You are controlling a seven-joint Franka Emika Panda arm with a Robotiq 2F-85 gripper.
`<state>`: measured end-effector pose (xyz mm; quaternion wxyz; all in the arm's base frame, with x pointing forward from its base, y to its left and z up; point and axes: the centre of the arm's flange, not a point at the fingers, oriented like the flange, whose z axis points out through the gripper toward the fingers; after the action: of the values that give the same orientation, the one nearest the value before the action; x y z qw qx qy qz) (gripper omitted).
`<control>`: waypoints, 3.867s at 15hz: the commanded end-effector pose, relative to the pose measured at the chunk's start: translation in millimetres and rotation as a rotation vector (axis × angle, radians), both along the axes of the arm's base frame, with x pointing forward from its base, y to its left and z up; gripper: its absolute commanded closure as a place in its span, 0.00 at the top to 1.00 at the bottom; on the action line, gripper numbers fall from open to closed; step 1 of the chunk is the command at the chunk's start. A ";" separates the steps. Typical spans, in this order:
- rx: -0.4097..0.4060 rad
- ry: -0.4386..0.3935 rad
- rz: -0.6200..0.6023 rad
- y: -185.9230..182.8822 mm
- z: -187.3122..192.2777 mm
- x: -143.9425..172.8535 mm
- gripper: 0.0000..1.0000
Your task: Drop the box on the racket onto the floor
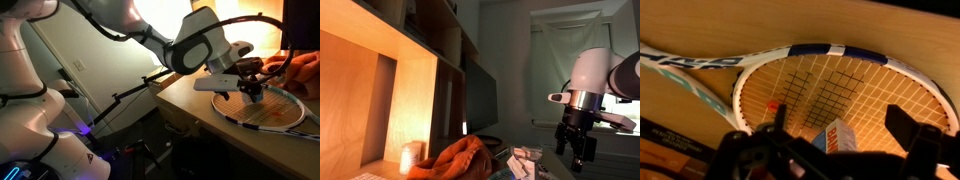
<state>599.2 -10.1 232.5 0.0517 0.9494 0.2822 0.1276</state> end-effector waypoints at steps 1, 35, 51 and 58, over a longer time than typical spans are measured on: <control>-0.018 -0.069 0.106 -4.3 -5.6 10.8 1.00; 0.045 -0.079 0.319 -23.8 -38.7 17.6 1.00; 0.068 -0.072 0.418 87.0 -64.9 65.3 1.00; 0.049 -0.070 0.439 92.0 -77.4 67.5 1.00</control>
<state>658.9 76.4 150.8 -0.0023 0.8647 0.4676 0.1834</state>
